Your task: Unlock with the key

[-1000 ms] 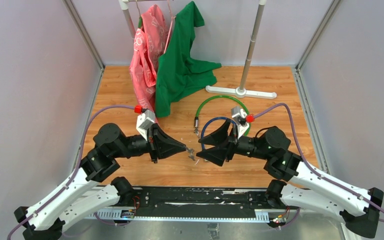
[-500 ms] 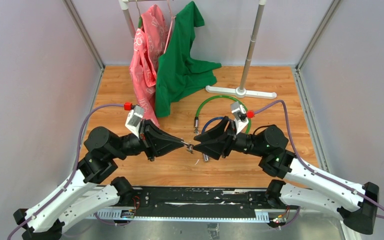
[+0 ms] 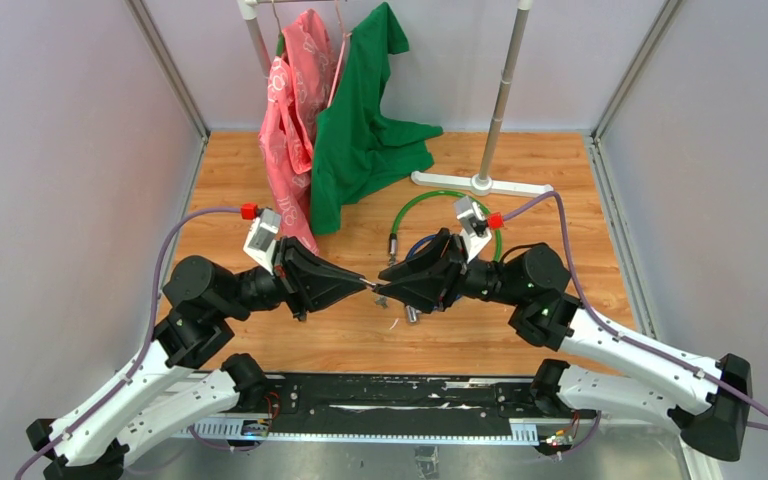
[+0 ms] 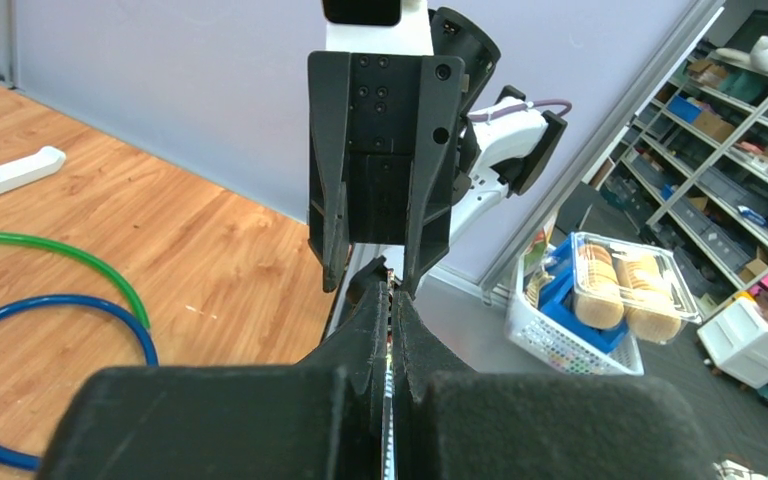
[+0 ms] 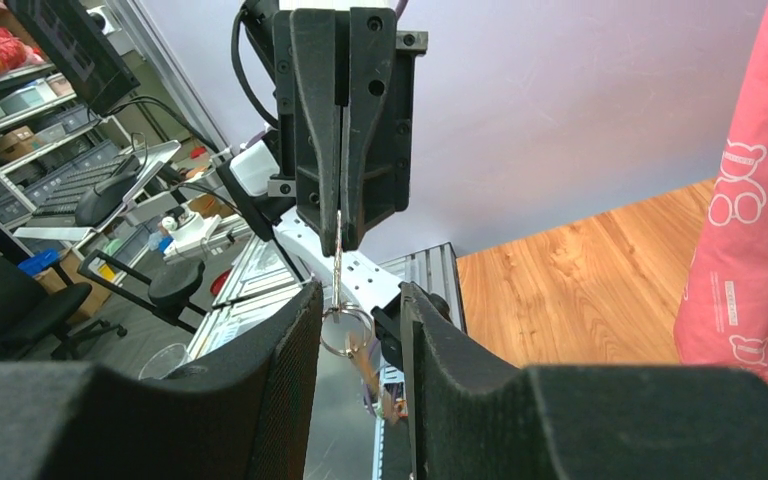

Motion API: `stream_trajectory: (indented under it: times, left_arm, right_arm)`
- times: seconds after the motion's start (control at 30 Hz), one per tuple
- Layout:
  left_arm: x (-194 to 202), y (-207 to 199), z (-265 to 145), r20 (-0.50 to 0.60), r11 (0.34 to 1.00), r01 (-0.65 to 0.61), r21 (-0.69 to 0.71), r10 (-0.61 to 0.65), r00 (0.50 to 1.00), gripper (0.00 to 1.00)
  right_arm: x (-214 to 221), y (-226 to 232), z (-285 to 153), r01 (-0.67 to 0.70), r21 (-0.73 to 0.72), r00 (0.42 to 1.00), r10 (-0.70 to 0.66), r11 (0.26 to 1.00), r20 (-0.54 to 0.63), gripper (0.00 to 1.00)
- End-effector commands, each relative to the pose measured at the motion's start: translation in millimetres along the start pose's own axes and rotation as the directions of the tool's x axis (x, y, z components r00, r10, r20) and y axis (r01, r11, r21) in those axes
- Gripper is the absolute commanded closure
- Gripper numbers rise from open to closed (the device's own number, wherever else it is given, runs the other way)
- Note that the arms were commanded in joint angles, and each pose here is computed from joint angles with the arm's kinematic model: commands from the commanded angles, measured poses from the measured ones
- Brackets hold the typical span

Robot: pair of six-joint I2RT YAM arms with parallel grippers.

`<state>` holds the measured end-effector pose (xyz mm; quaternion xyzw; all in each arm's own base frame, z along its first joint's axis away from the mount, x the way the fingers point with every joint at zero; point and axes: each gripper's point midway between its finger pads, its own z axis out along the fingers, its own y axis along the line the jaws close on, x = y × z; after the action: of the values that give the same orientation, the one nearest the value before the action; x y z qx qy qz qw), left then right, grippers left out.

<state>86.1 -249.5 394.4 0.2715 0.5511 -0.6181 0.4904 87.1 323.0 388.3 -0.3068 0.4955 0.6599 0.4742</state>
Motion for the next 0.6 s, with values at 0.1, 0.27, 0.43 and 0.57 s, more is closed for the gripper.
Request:
stream_trajectory:
  times: [0.1,0.27,0.43,0.57]
  left_arm:
    - [-3.2,-3.9,-0.5,0.019,1.0,-0.001,0.017,0.001,1.0,1.0]
    - [-4.3,-4.0,-1.3,0.028,1.0,0.001,0.014,-0.002,1.0,1.0]
    - [-4.4,-4.6,-0.8,0.031,1.0,0.006,0.02,-0.007,0.999,1.0]
    - [-5.9,-4.5,-1.1,0.039,1.0,0.006,0.016,-0.007,0.999,1.0]
  right_arm:
    - [-23.3,17.5,6.8,0.035,-0.074,0.998,-0.031,0.997,0.055,0.63]
    - [-20.7,21.9,8.9,0.034,-0.101,0.999,-0.03,0.994,0.039,0.67]
    - [-16.8,24.0,11.3,0.027,-0.117,0.999,-0.024,0.993,0.025,0.67]
    - [-12.4,24.6,13.0,0.017,-0.127,1.0,-0.016,0.992,0.008,0.67]
